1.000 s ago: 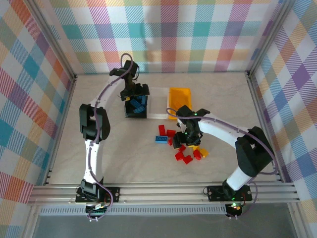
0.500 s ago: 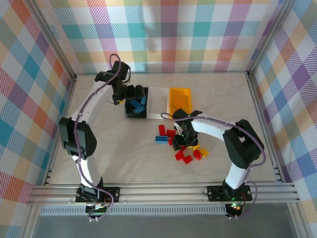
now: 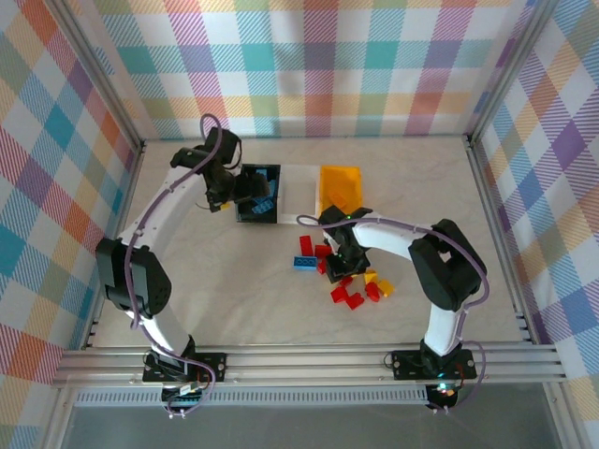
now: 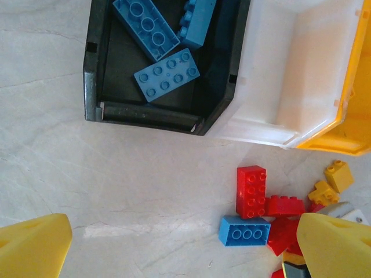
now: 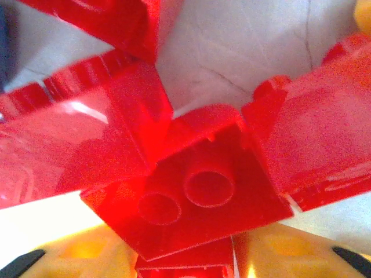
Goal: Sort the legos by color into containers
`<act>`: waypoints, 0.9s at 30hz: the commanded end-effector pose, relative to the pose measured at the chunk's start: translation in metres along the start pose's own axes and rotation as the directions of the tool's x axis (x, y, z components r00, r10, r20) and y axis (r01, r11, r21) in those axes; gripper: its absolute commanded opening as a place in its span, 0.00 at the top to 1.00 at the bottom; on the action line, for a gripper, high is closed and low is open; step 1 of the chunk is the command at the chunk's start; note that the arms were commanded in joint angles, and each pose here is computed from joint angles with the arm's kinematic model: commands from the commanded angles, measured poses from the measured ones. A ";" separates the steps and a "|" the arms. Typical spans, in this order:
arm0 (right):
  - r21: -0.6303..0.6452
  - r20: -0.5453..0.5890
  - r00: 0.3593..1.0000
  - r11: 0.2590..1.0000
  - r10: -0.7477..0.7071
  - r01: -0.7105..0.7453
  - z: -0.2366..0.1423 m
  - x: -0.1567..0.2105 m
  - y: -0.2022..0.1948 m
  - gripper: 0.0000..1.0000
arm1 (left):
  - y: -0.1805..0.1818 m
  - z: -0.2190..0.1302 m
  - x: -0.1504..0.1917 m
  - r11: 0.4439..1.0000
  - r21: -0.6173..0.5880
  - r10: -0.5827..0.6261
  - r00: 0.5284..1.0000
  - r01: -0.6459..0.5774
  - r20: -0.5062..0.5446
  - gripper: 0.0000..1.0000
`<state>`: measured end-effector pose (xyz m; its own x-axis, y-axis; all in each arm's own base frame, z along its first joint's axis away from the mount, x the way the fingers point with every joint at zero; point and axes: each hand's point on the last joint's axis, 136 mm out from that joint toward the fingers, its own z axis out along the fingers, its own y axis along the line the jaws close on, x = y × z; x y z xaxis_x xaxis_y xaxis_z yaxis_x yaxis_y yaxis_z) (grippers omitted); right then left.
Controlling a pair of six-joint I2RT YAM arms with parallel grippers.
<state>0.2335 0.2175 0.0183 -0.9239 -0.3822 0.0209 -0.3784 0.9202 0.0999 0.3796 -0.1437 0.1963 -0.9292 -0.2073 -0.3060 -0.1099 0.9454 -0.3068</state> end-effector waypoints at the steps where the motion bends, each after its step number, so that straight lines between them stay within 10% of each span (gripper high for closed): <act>1: 0.001 0.020 1.000 1.000 -0.008 0.008 -0.007 -0.004 0.003 0.60 | -0.003 -0.012 0.007 1.000 0.021 -0.003 1.000 0.003 0.013 0.00; 13: -0.056 0.179 0.983 0.998 0.030 -0.020 -0.106 -0.022 0.019 0.59 | 0.000 -0.012 0.036 1.000 0.024 0.017 1.000 -0.017 -0.004 0.00; 27: -0.107 0.306 0.952 0.992 -0.028 0.064 -0.132 -0.195 0.057 0.59 | 0.024 -0.027 0.080 1.000 -0.007 -0.002 1.000 0.002 -0.028 0.00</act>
<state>0.3907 0.3381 0.1654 -0.8780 -0.3328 -0.3440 -0.4217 0.8780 0.2267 0.3048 -0.1348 0.1860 -0.9383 -0.1908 -0.2883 -0.0985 0.9469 -0.3060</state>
